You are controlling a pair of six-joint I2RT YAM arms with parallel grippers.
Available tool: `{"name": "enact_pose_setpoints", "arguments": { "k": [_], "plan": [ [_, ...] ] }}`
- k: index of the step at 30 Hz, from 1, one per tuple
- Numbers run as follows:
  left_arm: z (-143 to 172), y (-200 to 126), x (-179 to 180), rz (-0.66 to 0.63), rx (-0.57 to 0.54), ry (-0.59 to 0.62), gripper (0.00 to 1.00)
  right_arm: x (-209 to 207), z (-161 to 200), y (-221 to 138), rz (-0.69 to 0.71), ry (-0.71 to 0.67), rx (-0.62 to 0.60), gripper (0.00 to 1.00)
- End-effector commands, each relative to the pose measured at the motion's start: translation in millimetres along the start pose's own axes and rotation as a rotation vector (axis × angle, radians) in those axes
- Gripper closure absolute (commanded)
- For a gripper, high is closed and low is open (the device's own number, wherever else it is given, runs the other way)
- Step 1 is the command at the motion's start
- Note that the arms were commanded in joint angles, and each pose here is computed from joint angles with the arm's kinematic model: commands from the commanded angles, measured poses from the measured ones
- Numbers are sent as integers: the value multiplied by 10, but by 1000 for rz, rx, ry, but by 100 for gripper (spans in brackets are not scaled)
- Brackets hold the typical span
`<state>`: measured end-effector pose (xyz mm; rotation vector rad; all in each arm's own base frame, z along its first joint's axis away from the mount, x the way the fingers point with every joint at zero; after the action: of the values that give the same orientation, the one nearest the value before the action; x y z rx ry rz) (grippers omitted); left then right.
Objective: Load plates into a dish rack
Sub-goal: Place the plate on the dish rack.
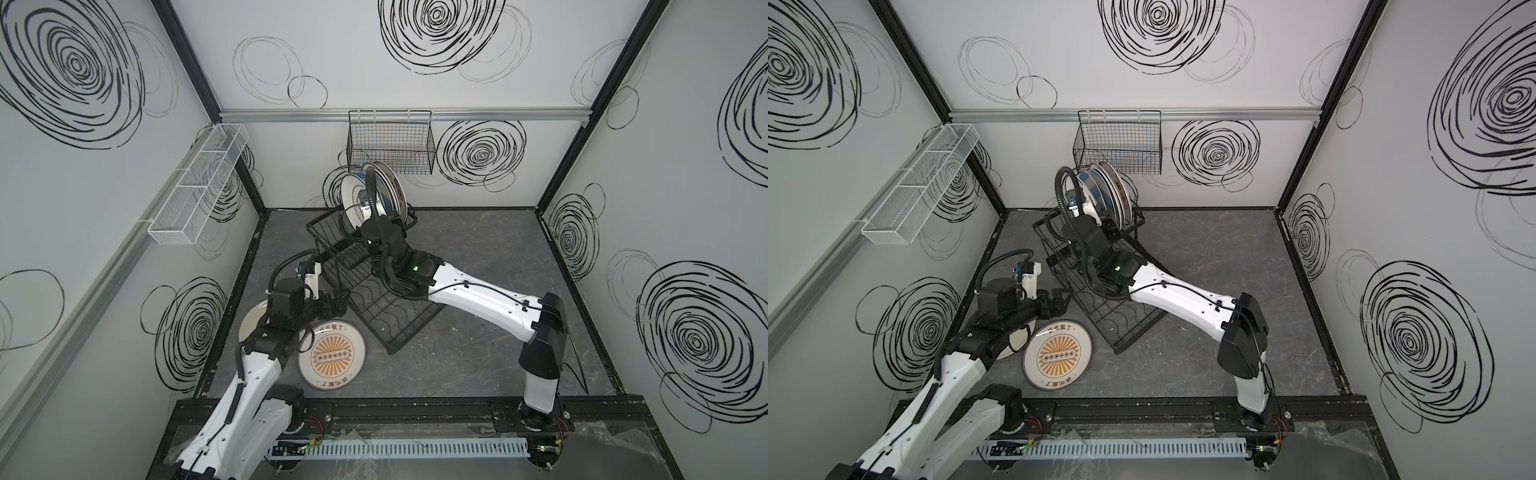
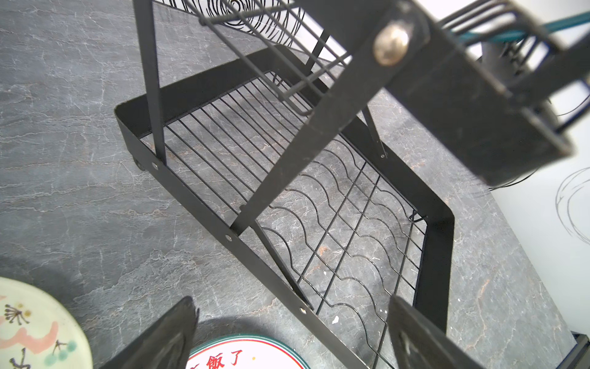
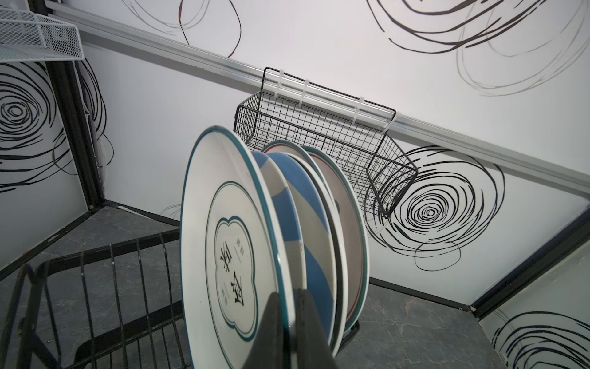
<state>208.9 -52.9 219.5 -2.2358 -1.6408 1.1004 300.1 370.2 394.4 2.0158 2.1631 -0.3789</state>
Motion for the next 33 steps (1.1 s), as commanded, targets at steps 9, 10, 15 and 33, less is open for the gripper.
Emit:
{"name": "enact_pose_setpoints", "arguments": {
  "k": [9, 10, 15, 33],
  "plan": [
    [-70, -16, -98, 47, -33, 12, 4, 10, -42, 155, 74, -13, 11, 100],
    [-67, -15, -99, 50, -33, 8, 4, 29, -38, 157, 68, -17, 11, 100],
    [-68, -27, -105, 50, -35, 8, 4, 93, -31, 200, 59, -38, 17, 98],
    [-107, -48, -113, 51, -55, -2, 4, 93, -209, 102, -15, -31, 5, 53]
  ]
}}
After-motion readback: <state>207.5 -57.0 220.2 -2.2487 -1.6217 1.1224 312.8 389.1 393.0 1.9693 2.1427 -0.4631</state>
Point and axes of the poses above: each gripper's point midway between its finger pads, its own y axis out along the fingers, its own x axis along the line the jaws close on, z = x × y, the point moved 9 cm from there along -y, back along the fingers, and after that the axes turned 4 degrees about -y, right-handed, at the moved point
